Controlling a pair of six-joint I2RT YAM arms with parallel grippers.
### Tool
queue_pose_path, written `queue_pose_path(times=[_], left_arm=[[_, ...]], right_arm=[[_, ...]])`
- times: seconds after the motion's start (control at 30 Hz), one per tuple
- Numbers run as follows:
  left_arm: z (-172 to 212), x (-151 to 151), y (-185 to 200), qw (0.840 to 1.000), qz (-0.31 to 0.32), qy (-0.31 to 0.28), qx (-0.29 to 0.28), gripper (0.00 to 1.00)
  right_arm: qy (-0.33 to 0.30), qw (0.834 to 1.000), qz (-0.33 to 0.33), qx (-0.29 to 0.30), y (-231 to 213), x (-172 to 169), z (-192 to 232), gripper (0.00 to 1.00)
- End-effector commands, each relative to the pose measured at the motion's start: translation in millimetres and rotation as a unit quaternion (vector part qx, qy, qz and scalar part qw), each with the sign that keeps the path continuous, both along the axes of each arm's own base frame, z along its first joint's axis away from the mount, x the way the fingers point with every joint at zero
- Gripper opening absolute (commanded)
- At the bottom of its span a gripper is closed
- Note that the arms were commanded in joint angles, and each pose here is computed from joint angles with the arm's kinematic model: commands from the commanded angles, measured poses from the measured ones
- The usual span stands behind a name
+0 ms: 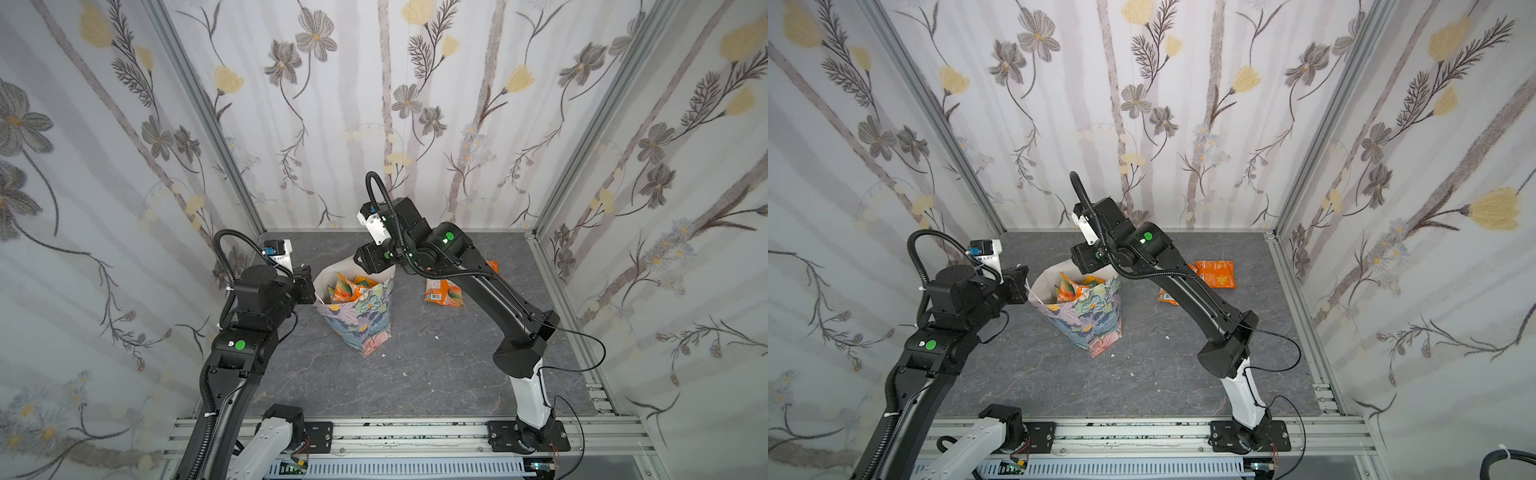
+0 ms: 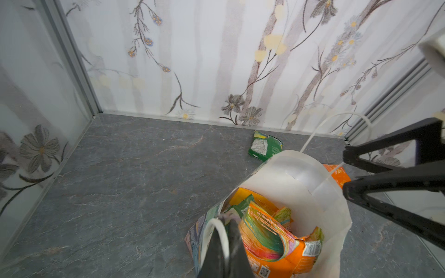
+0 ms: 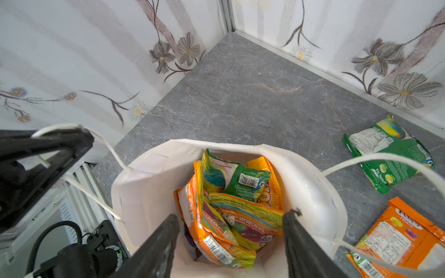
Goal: Place the snacks into the paper bag
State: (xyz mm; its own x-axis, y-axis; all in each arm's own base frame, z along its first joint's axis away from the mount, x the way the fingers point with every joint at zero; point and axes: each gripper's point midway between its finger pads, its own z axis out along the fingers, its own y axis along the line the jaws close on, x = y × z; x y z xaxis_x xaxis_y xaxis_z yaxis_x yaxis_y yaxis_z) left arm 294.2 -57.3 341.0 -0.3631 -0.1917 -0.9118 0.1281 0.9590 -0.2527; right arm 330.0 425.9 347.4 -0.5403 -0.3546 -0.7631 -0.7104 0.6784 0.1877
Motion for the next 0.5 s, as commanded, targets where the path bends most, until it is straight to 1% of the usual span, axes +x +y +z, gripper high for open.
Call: queue_pose_path(times=[0.0,0.07,0.13,0.2,0.27,0.4,0.47], left_arm=[[8,6,14,0.999,0.030,-0.012,0.010,0.00],[9,6,15,0.999,0.031,-0.013,0.006,0.00],[9,7,16,0.999,0.032,-0.015,0.004,0.00],[8,7,17,0.999,0.033,-0.013,0.004,0.00],[7,8,20,0.999,0.038,-0.013,0.007,0.00],[0,14,32,0.998,0.065,-0.005,0.023,0.00],[-2,15,36,0.997,0.073,-0.005,0.026,0.00]], right_arm=[[-0.027,0.997,0.073,0.003,19,-9,1,0.62],[-0.027,0.994,0.109,0.002,30,-19,-5,0.63],[-0.028,0.989,0.144,-0.021,35,-27,-19,0.67],[-0.031,0.988,0.146,-0.046,31,-25,-30,0.67],[-0.044,0.989,0.134,-0.051,27,-20,-25,0.65],[-0.099,0.987,0.125,-0.010,23,-18,20,0.57],[-0.132,0.986,0.106,0.009,15,-16,47,0.57]])
